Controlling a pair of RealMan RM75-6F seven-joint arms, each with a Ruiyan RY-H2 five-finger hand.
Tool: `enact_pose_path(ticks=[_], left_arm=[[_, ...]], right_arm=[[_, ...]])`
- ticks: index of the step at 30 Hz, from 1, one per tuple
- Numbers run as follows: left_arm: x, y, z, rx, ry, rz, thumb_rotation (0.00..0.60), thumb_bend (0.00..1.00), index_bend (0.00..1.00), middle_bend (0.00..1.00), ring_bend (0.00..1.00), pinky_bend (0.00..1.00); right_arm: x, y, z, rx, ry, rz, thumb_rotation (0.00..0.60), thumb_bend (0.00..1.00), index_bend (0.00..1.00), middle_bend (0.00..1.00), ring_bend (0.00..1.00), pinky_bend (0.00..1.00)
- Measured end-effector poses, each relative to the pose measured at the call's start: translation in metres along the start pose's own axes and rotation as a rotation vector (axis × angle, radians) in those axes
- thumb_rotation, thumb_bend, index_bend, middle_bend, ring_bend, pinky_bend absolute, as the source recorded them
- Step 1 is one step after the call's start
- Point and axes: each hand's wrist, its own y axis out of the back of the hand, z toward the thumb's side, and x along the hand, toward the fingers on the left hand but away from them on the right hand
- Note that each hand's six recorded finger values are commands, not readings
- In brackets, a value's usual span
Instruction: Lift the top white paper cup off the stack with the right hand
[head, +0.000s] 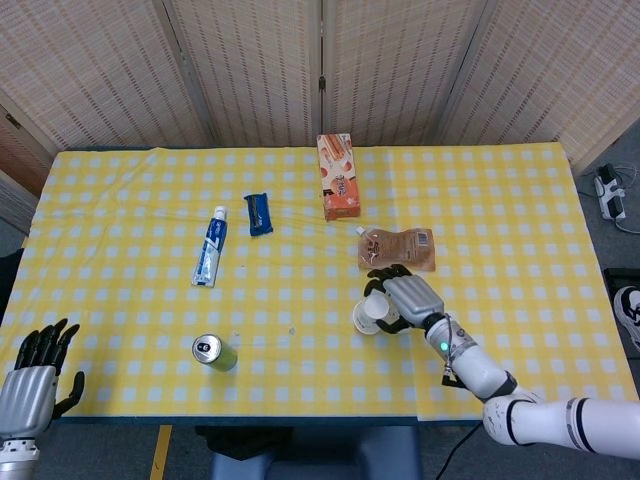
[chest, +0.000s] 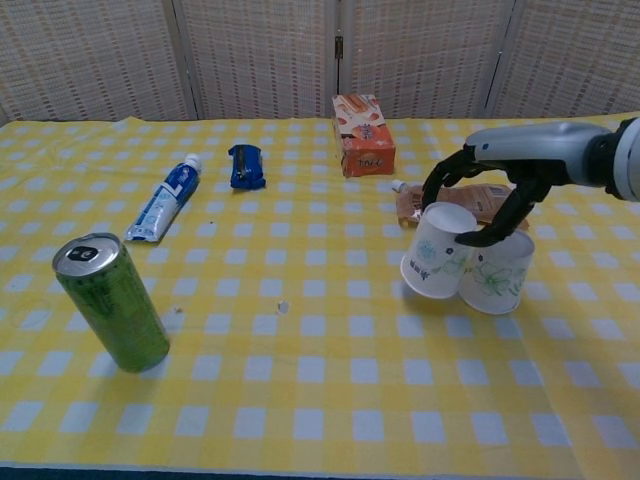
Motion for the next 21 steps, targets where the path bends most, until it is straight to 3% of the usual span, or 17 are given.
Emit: enact_pose_path(ticks=[21], left_arm=[[0.000, -0.003, -0.004, -0.003, 0.007, -0.010, 0.600, 0.56, 0.13, 0.07, 0.04, 0.00]], right_arm=[[-0.016, -0.011, -0.002, 0.030, -0.020, 0.011, 0.600, 0.39, 0.36, 0.16, 0.11, 0.03]])
